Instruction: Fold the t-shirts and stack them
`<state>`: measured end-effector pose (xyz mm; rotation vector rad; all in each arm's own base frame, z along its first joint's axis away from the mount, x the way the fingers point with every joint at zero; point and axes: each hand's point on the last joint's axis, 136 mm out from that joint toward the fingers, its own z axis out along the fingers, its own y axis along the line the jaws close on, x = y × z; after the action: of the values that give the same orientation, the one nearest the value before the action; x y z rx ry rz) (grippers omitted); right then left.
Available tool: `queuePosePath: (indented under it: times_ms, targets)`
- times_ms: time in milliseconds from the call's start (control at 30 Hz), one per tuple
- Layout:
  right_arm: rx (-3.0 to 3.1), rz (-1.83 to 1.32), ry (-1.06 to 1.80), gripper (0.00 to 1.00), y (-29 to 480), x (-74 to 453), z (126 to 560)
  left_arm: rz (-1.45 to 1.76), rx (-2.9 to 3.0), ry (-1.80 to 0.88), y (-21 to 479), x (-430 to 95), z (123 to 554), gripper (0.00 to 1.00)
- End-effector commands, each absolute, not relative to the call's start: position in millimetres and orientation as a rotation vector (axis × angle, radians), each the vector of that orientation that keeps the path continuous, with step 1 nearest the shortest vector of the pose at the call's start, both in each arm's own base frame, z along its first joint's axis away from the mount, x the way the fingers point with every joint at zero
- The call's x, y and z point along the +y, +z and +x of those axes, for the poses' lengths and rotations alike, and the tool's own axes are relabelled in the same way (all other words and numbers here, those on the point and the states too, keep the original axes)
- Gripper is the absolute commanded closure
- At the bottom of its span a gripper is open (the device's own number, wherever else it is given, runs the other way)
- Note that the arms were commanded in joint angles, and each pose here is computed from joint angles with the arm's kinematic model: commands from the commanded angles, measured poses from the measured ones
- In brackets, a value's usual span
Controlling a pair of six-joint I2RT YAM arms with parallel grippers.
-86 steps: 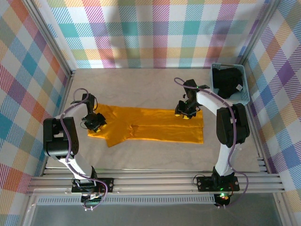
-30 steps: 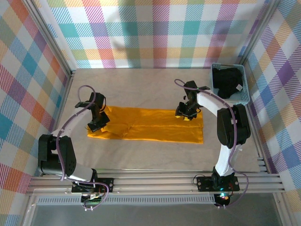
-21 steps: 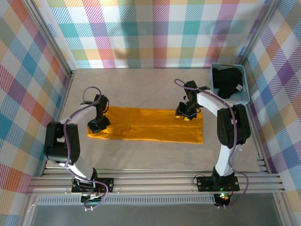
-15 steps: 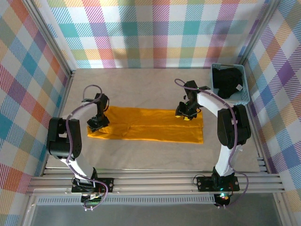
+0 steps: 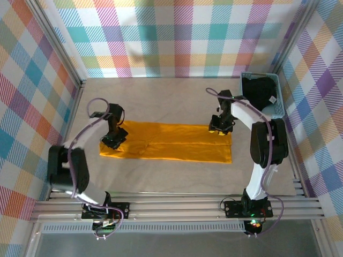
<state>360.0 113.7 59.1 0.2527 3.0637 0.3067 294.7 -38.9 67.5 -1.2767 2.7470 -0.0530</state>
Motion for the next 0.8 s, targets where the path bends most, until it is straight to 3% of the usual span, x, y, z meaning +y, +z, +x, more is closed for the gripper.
queuePosePath:
  times_ms: [0, 200, 300, 400, 533, 767]
  targets:
    - [3.148, 0.182, 0.159, 0.61, 45.1, 97.4, 357.2, -1.368, 2.778, -0.142, 46.2, -58.0, 316.8, 0.87]
    - [3.280, 0.268, 0.088, 0.63, 17.6, 93.0, 337.7, -1.455, 2.882, -0.180, 3.7, -65.5, 334.6, 0.90]
    - [3.318, 0.343, 0.065, 0.63, 14.5, 92.8, 319.7, -1.457, 2.871, -0.178, -6.7, -63.8, 363.1, 0.89]
    - [3.327, 0.407, 0.062, 0.63, 19.2, 99.5, 300.1, -1.343, 2.863, -0.198, -8.8, -67.6, 412.4, 0.86]
    - [3.363, 0.498, 0.093, 0.63, 21.0, 121.5, 262.6, -0.953, 2.883, -0.386, -1.1, -113.5, 499.4, 0.84]
    - [3.410, 0.470, 0.134, 0.63, 9.0, 189.6, 190.5, -0.747, 2.746, -0.704, 8.0, -197.5, 580.9, 0.81]
